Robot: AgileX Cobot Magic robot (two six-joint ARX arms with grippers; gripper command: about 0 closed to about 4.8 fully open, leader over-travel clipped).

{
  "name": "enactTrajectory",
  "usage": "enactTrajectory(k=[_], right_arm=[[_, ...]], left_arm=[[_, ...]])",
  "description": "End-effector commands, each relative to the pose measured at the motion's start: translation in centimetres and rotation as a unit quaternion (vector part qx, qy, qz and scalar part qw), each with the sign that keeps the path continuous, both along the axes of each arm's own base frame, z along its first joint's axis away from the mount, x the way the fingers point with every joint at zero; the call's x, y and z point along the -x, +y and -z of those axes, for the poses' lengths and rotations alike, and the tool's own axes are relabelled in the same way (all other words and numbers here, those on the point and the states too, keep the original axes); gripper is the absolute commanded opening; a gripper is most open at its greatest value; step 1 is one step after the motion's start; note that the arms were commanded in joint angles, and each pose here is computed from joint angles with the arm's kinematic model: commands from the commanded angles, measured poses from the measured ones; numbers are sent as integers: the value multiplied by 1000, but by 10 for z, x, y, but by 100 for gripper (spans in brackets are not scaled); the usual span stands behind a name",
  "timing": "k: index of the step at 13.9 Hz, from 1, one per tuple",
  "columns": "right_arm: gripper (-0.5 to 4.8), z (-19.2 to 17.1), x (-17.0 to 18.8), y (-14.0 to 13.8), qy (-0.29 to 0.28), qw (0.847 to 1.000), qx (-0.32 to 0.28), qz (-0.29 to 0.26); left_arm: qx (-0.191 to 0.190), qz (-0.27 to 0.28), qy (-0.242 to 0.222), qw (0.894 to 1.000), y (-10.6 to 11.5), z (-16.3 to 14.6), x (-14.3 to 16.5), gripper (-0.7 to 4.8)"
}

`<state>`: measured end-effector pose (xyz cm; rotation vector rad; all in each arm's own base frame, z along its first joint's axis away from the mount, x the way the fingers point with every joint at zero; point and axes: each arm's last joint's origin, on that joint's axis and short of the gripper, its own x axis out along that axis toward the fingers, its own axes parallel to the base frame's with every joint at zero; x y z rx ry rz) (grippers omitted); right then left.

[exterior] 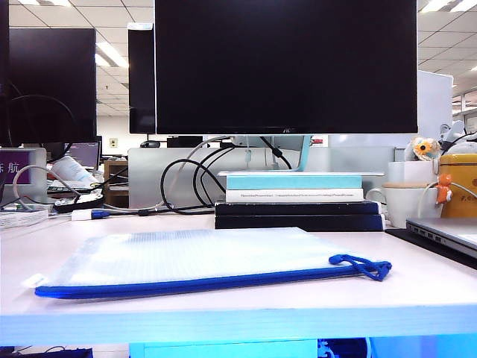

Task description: Pick up the transparent plastic file bag with a blue zipper and close its zipper.

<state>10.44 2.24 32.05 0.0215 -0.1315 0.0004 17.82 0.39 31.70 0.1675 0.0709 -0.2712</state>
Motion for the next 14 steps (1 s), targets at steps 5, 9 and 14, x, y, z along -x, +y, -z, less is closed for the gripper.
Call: enactTrajectory(k=[5, 9, 14], right_arm=[[39, 100, 22, -3, -21, 991, -99, -82], [40, 154, 10, 1, 63, 992, -86, -71], [40, 159, 10, 0, 84, 992, -78, -54]], left_arm=[[122, -94, -33, 987, 1, 83, 58, 74], [128, -90, -64, 986, -1, 125, 76, -6], [80, -89, -45, 992, -1, 149, 81, -6]])
